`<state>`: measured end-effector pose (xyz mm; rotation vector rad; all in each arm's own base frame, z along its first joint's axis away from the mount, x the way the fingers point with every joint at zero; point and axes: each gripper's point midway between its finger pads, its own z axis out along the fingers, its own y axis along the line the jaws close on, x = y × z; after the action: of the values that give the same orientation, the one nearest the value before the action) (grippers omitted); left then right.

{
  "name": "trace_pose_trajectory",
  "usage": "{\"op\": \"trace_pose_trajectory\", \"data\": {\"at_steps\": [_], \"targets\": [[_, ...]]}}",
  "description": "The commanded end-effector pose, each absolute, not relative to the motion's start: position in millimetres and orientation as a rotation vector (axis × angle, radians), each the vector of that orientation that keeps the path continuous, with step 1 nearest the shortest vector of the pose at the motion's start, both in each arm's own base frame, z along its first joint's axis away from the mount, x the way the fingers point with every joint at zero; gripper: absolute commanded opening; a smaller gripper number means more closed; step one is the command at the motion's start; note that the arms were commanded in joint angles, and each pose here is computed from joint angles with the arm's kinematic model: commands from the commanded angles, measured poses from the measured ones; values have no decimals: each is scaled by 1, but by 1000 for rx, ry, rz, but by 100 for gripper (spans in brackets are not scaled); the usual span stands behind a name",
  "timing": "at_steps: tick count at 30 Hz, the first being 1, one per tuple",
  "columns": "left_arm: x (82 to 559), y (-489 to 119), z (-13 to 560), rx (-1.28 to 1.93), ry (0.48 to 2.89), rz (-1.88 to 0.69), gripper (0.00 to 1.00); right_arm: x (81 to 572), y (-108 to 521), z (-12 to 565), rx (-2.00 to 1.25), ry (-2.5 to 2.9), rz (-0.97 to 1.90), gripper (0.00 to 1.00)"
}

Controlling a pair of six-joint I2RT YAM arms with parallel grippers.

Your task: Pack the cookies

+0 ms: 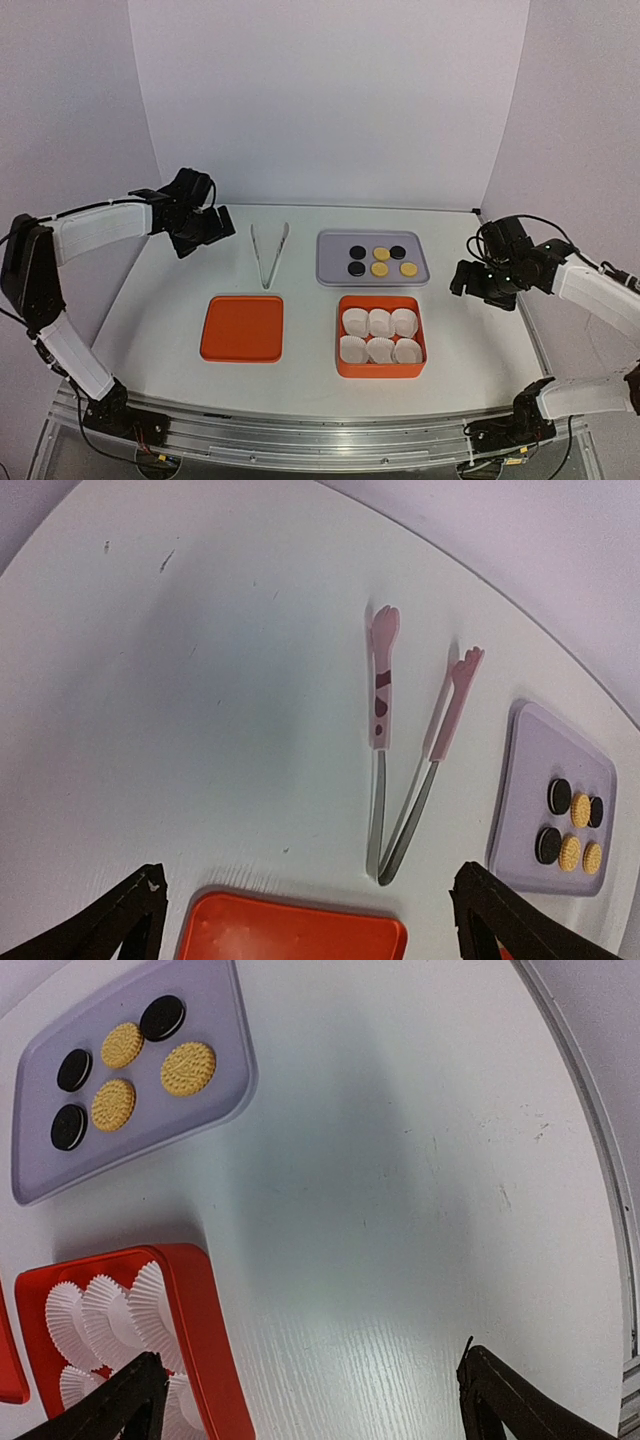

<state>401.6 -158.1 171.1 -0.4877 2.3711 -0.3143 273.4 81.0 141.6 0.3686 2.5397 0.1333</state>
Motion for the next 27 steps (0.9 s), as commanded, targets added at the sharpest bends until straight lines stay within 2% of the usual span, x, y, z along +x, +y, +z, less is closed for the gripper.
{"op": "trace_pose_trajectory", "data": {"at_steps": [1,5,9,15,27], "targets": [[453,-176,166,-494,2349,-288,98,284,101,151,307,2545,231,97],[492,-192,140,-447,2385,-249,96,282,98,145,326,2555,212,96],[523,-218,114,-355,2426,-282,89,278,94,141,339,2556,195,95],[558,-226,91,-341,2425,-212,78,277,91,138,345,2557,177,94],[569,-227,40,-365,2490,-156,51,279,88,135,345,2560,143,93]]}}
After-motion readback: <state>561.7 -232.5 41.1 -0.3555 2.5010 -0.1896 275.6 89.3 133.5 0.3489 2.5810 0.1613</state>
